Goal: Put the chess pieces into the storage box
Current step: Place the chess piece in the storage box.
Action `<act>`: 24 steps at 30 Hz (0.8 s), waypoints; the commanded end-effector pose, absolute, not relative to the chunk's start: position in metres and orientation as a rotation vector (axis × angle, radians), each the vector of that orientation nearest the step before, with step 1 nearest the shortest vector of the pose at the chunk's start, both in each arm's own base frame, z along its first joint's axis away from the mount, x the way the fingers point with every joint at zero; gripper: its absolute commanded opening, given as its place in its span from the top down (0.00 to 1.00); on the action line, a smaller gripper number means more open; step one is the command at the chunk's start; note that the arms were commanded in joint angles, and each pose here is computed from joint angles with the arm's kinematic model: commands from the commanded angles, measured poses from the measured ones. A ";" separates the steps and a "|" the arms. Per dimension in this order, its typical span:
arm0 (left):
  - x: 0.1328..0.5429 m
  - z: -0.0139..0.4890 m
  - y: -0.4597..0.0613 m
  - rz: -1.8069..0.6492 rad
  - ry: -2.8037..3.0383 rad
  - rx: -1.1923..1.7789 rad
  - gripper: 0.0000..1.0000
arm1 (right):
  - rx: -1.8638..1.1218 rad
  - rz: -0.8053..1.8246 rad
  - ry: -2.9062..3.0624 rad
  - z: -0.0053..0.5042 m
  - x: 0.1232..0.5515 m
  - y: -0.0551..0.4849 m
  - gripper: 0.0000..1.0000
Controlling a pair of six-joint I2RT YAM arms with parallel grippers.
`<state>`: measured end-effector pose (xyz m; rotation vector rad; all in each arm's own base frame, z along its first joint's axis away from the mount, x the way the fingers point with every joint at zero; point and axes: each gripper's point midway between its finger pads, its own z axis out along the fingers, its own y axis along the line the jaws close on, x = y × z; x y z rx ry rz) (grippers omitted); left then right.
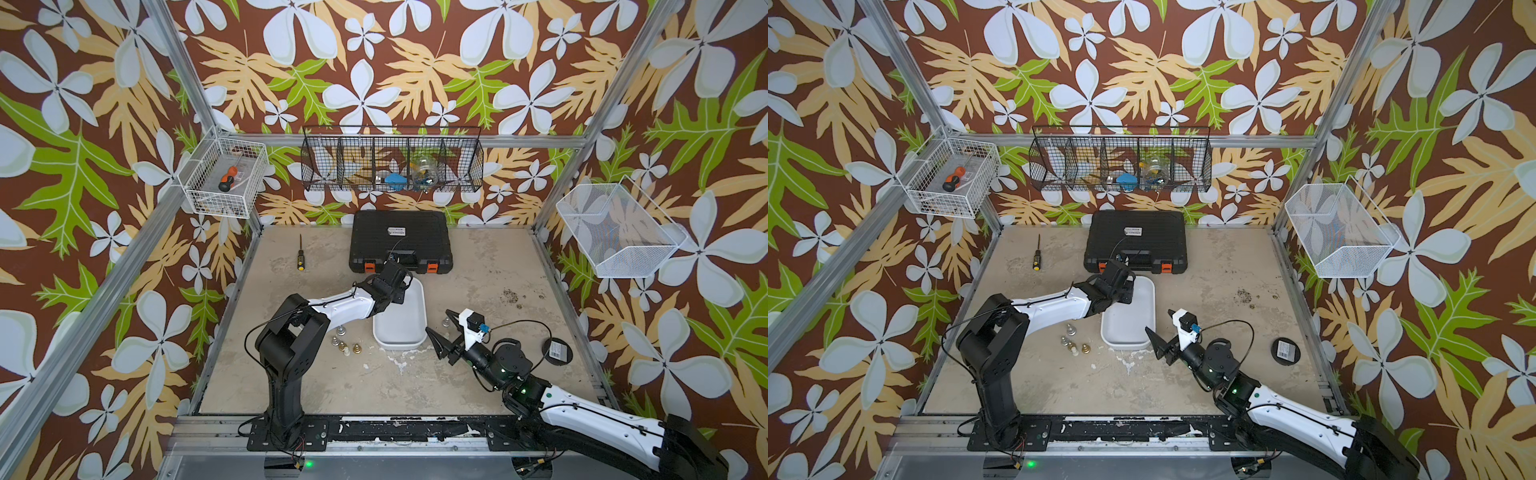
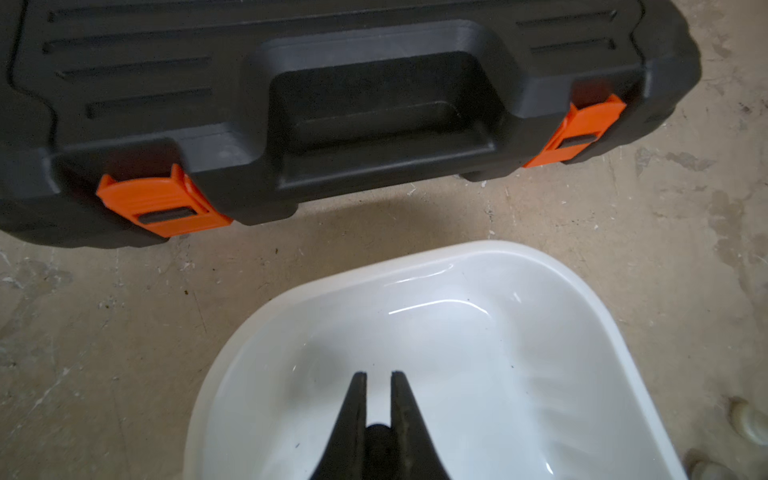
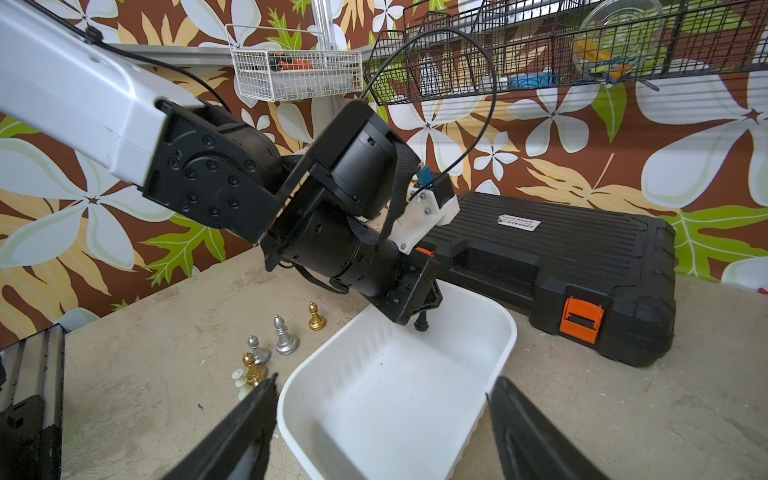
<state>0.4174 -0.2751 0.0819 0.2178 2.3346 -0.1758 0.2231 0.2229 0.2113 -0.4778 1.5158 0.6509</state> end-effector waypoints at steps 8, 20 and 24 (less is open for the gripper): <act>0.436 0.069 -0.269 -0.117 2.288 0.159 0.90 | -0.467 0.652 1.484 0.219 0.222 0.221 0.19; 0.440 0.058 -0.260 -0.091 2.274 0.110 0.90 | -0.457 0.653 1.472 0.222 0.221 0.218 0.19; 0.439 0.056 -0.259 -0.096 2.281 0.105 0.90 | -0.457 0.654 1.471 0.222 0.220 0.217 0.19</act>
